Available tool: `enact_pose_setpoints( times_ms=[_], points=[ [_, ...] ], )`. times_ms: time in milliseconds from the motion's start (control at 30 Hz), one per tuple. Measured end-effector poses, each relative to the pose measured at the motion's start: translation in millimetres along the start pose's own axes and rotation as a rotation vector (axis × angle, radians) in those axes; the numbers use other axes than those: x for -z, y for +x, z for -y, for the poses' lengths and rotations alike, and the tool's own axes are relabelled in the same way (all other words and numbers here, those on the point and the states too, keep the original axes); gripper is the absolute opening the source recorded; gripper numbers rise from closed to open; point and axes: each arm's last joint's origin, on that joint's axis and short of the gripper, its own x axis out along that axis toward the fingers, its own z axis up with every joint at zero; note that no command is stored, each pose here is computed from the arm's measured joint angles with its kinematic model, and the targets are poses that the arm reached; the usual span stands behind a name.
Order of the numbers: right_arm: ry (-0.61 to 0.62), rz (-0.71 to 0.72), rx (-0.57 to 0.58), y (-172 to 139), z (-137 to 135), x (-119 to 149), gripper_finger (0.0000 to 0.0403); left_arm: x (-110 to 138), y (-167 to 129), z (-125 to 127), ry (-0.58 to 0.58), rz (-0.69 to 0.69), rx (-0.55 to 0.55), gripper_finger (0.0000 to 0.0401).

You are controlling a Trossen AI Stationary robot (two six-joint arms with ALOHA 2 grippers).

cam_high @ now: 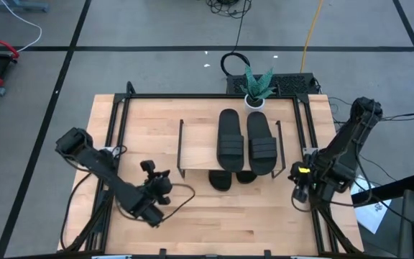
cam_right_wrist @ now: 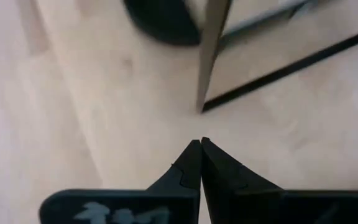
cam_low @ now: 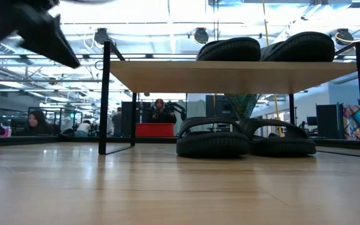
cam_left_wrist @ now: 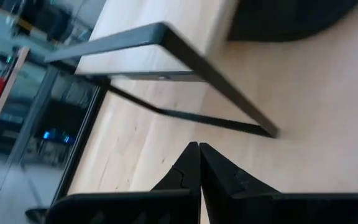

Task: Pick and place slides into the shelf
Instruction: Adjust the shelf

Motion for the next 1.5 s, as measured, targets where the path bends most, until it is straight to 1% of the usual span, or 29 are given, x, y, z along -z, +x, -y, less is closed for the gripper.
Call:
enact_pose_setpoints(
  times_ms=[133, 233, 333, 400, 467, 500, 567, 600, 667, 733, 767, 833, 933, 1033, 1100, 1200, 1300, 1367, 1433, 1500],
  points=[
    [-0.018, -0.029, -0.027, -5, -1, 10, 0.0000, 6, -22, 2, 0.007, 0.102, 0.040, 0.0000],
    [-0.050, -0.021, -0.079, -12, -4, 16, 0.0000, 5, -33, 9, 0.035, 0.166, 0.104, 0.0000],
    [-0.121, 0.015, -0.207, -20, -14, 22, 0.0000, -1, -43, 23, 0.104, 0.227, 0.227, 0.0001],
    [-0.207, 0.066, -0.331, -26, -26, 25, 0.0000, -10, -49, 33, 0.170, 0.271, 0.355, 0.0000],
    [-0.300, 0.162, -0.464, -34, -39, 26, 0.0000, -20, -55, 42, 0.257, 0.345, 0.501, 0.0000],
    [-0.352, 0.233, -0.533, -39, -47, 25, 0.0000, -27, -58, 45, 0.304, 0.400, 0.563, 0.0001],
    [-0.476, 0.405, -0.632, -52, -60, 21, 0.0000, -40, -62, 48, 0.396, 0.531, 0.644, 0.0000],
    [-0.540, 0.499, -0.664, -58, -66, 18, 0.0000, -47, -63, 48, 0.436, 0.596, 0.665, 0.0000],
    [-0.649, 0.675, -0.687, -70, -74, 10, 0.0000, -60, -63, 40, 0.496, 0.708, 0.660, 0.0000],
    [-0.691, 0.815, -0.691, -80, -76, -2, 0.0000, -77, -58, 21, 0.471, 0.780, 0.613, 0.0000],
    [-0.680, 0.867, -0.683, -83, -75, -10, 0.0000, -85, -54, 9, 0.444, 0.797, 0.584, 0.0000],
    [-0.655, 0.925, -0.642, -86, -66, -25, 0.0000, -98, -43, -20, 0.398, 0.803, 0.535, 0.0000],
    [-0.626, 0.961, -0.550, -87, -42, -44, 0.0000, -110, -35, -62, 0.330, 0.839, 0.535, 0.0000],
    [-0.558, 0.976, -0.517, -93, -4, -54, 0.0000, -109, -41, -98, 0.280, 0.922, 0.561, 0.0000],
    [-0.514, 0.994, -0.511, -96, 23, -56, 0.0000, -103, -46, -116, 0.258, 0.965, 0.549, 0.0000],
    [-0.449, 1.044, -0.532, -102, 58, -55, 0.0000, -84, -49, -131, 0.242, 1.002, 0.532, 0.0000],
    [-0.435, 1.083, -0.544, -104, 83, -51, 0.0000, -61, -47, -140, 0.186, 1.076, 0.513, 0.0000],
    [-0.450, 1.104, -0.529, -104, 91, -50, 0.0000, -46, -43, -145, 0.135, 1.125, 0.494, 0.0000],
    [-0.510, 1.105, -0.498, -103, 96, -49, 0.0000, -32, -35, -149, 0.097, 1.148, 0.465, 0.0000],
    [-0.544, 1.102, -0.478, -104, 100, -49, 0.0000, -19, -25, -153, 0.077, 1.156, 0.442, 0.0000]
  ],
)
